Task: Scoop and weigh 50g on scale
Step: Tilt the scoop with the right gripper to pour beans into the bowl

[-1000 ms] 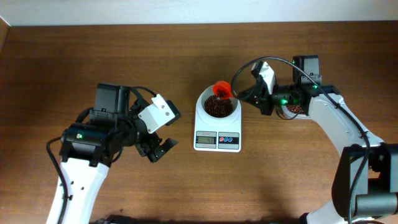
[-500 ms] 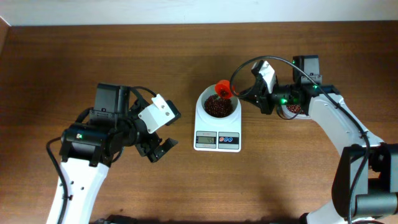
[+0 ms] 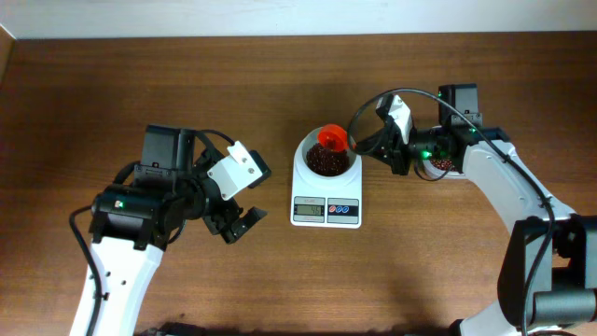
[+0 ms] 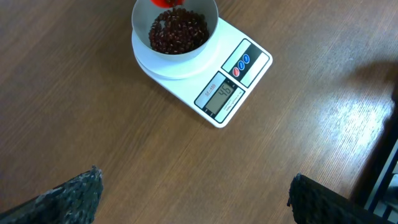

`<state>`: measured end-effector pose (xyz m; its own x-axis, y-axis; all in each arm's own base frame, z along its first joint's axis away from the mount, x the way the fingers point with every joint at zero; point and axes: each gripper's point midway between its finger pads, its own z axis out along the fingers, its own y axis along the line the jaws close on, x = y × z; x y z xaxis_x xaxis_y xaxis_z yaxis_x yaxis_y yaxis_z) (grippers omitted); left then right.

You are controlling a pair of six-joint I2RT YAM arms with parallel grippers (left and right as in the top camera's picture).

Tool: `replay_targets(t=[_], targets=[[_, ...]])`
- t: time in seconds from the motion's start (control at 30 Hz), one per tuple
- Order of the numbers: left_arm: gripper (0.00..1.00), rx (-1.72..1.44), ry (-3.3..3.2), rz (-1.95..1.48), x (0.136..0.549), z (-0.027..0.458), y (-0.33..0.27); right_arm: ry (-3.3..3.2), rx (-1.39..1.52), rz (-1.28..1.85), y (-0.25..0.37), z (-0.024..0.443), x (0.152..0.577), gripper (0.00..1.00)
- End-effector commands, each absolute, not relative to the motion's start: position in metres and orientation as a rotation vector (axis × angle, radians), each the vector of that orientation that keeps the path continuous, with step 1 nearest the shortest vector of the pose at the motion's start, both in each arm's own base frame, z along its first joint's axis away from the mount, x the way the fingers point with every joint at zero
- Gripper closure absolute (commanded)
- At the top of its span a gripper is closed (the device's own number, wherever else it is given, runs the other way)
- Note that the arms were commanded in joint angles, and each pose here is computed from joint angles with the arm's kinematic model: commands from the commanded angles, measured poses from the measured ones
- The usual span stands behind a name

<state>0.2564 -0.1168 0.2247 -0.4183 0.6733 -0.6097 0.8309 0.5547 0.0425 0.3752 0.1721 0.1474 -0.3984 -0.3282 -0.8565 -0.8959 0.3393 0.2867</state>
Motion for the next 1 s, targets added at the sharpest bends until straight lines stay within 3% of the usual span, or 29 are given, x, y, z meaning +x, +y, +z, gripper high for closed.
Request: replay_targets(t=[0.0,0.07,0.13,0.23,0.3,0.4,0.5,0.6,0.7,0.97], targets=[[0.01,1.188,2.2,-0.368,0.259,0.232,-0.118,1.86,-1.084,1.089,0.178,0.152,0.369,0.96],[0.01,1.188,2.2,-0.368,0.259,0.232,-0.118,1.959,-1.065,0.93,0.167,0.136,0.386,0.96],[0.01,1.188,2.2,-0.368,0.259,0.232,-0.118,1.902,-1.051,1.059,0.176,0.149,0.376,0.96],[0.01,1.188,2.2,-0.368,0.259,0.232,-0.118,1.991,-1.01,0.906,0.164,0.136,0.394,0.96],[0.01,1.188,2.2,-0.368,0.259,0.232,-0.118,1.921,-1.023,1.039,0.174,0.149,0.382,0.96],[0.01,1.188,2.2,-0.368,0.259,0.232,-0.118,1.944,-1.052,0.902,0.166,0.139,0.393,0.96],[0.01,1.188,2.2,-0.368,0.259,0.232,-0.118,1.792,-1.086,1.11,0.182,0.162,0.373,0.96],[0.01,1.188,2.2,-0.368,0.259,0.232,-0.118,1.878,-1.06,0.996,0.174,0.15,0.386,0.96],[0.01,1.188,2.2,-0.368,0.259,0.232,-0.118,1.848,-1.025,1.112,0.18,0.166,0.377,0.96],[0.01,1.188,2.199,-0.368,0.259,0.232,-0.118,1.907,-1.024,0.85,0.164,0.189,0.38,0.96]])
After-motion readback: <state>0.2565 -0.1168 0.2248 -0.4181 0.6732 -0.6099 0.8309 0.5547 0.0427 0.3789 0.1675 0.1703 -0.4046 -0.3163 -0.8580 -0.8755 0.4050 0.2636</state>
